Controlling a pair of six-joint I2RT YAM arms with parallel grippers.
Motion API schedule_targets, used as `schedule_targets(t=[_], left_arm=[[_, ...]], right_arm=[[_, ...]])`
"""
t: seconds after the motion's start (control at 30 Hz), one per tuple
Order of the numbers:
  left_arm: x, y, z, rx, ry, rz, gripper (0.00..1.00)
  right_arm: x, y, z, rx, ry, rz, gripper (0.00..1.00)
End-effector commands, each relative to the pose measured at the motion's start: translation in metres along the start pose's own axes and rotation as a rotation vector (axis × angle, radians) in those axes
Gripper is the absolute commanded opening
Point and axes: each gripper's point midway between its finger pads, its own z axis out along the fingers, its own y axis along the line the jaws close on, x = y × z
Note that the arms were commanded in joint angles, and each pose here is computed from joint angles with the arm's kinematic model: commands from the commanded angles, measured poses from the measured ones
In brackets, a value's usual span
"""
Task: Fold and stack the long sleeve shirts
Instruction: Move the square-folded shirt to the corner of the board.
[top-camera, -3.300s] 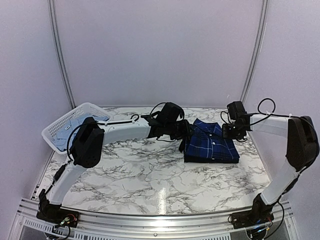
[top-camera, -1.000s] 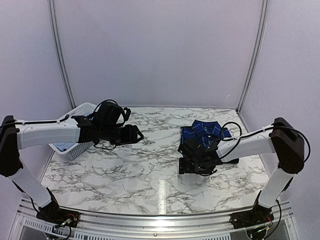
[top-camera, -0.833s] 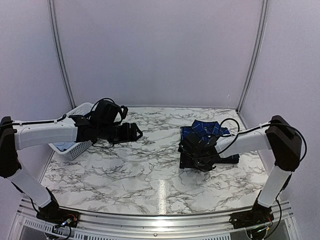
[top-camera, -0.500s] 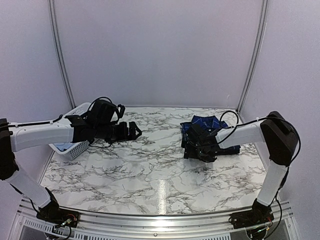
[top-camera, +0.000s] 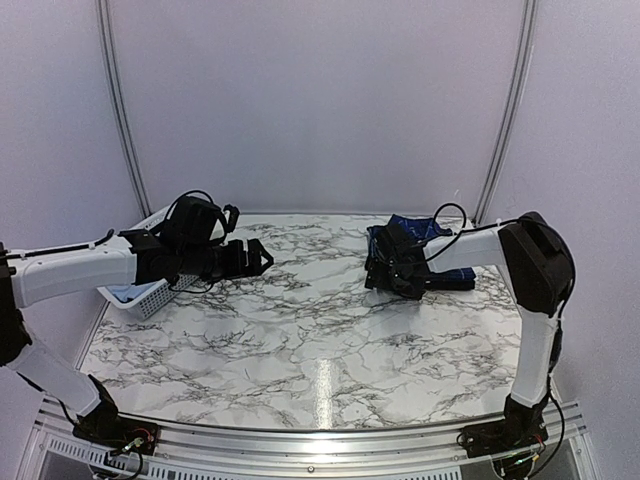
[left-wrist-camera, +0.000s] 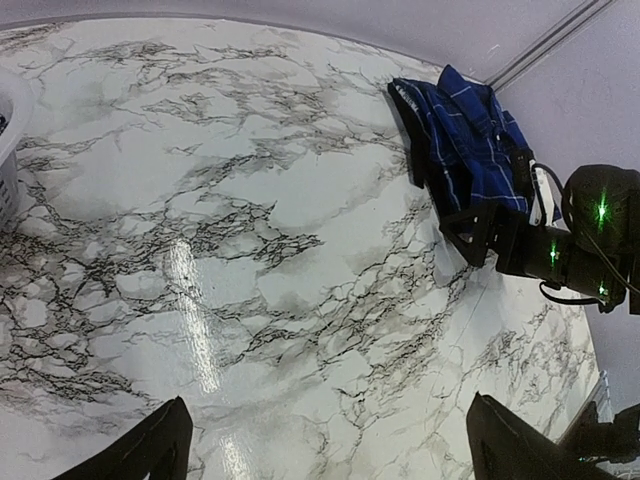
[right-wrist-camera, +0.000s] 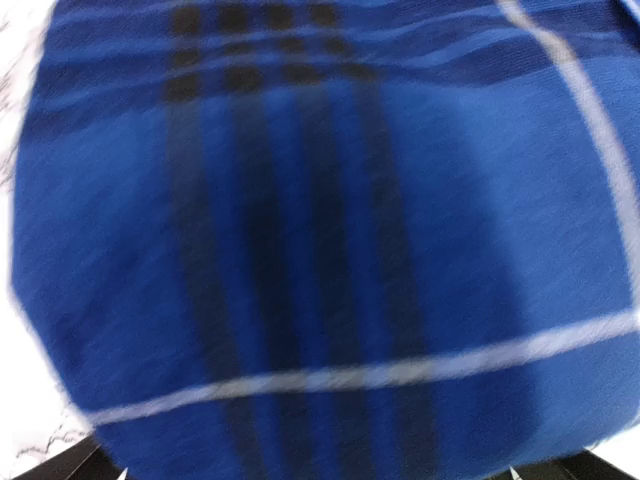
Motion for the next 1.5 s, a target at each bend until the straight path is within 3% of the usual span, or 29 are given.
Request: schedule_targets(t=[0.0, 0.23, 0.5, 0.97, 1.47], left_arm=[[-0.005, 0.001, -0.016, 0.006, -0.021, 0.026, 0.99], [-0.010, -0.004, -0.025, 0.027, -0.033, 0.023, 0.99], [-0.010, -0.003, -0.029, 0.025, -0.039, 0.005, 0.99], [-0.005, 0.002, -0.033, 0.017, -0.039, -0.029, 0.99], [0.002, 0.007, -0.022, 0.000, -0.010, -0.054, 0.99]], right_arm=[[0.025, 0.040, -0.013, -0.078, 0.046, -0.073, 0.99], [0.021, 0.108, -0.033, -0.243, 0.031, -0.160, 0.98], [-0.031, 0.137, 0.018, -0.334, 0.049, -0.171, 0.99], [-0.092, 0.045, 0.067, -0.242, 0.045, -0.047, 0.99], [-0.119, -0.005, 0.077, -0.220, 0.048, -0.105, 0.99]])
